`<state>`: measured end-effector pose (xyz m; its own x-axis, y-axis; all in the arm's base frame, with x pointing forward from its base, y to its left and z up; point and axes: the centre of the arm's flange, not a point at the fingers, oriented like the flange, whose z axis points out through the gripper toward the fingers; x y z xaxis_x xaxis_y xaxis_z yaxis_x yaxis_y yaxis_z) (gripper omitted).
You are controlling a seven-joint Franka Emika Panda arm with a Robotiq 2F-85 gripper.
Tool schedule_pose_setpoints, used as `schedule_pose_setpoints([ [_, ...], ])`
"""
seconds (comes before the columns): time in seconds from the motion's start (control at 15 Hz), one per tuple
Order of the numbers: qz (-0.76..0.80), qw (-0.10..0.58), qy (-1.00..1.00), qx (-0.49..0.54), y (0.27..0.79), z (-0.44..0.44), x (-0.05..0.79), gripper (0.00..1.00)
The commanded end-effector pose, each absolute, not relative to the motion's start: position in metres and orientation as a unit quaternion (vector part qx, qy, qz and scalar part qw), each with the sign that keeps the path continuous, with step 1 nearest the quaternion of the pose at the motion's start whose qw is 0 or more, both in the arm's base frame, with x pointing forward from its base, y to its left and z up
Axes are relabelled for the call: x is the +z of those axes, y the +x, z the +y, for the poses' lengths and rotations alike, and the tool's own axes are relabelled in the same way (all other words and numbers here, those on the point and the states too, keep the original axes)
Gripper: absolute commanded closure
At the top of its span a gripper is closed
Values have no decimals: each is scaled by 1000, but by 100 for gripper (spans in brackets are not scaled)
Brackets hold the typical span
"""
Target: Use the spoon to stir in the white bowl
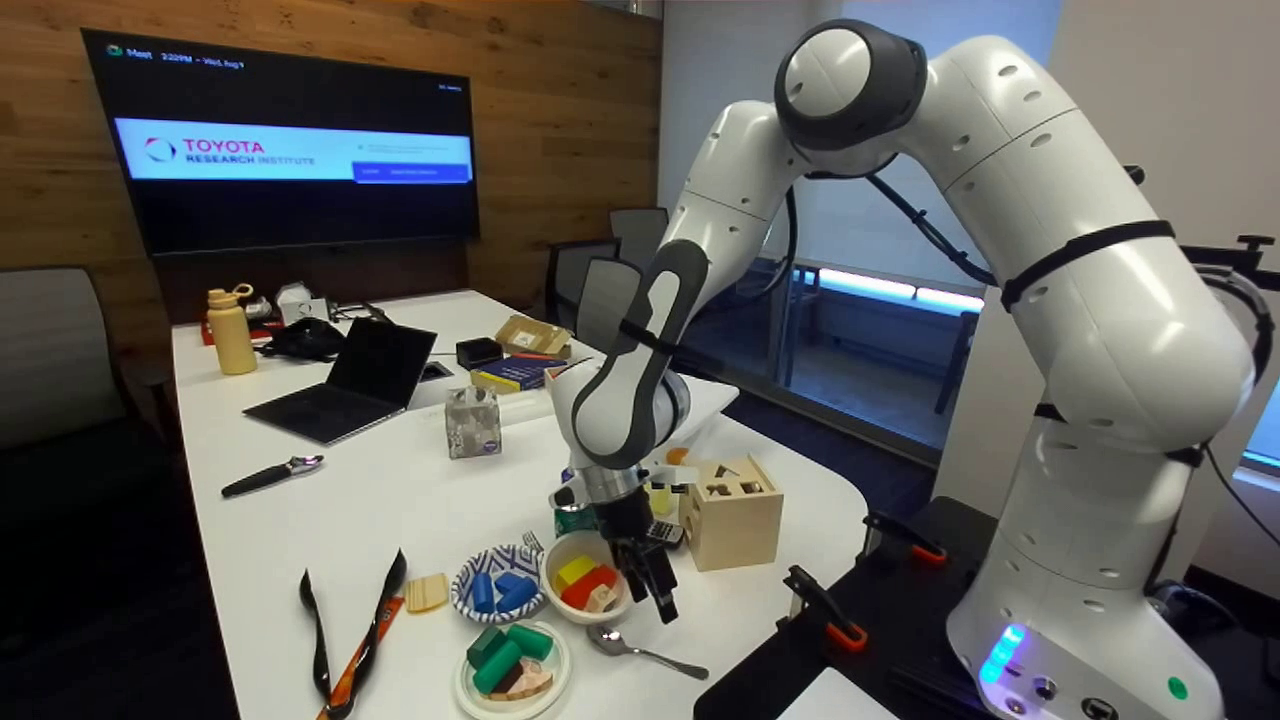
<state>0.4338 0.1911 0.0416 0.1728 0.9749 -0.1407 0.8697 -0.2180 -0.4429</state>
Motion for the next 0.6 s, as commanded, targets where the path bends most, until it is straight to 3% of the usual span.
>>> schedule_pose_setpoints([
  [0.0, -588, 81, -785, 176, 422, 188, 89, 0],
  [0.53, -481, 9, -876, 19, 438, 170, 175, 0],
])
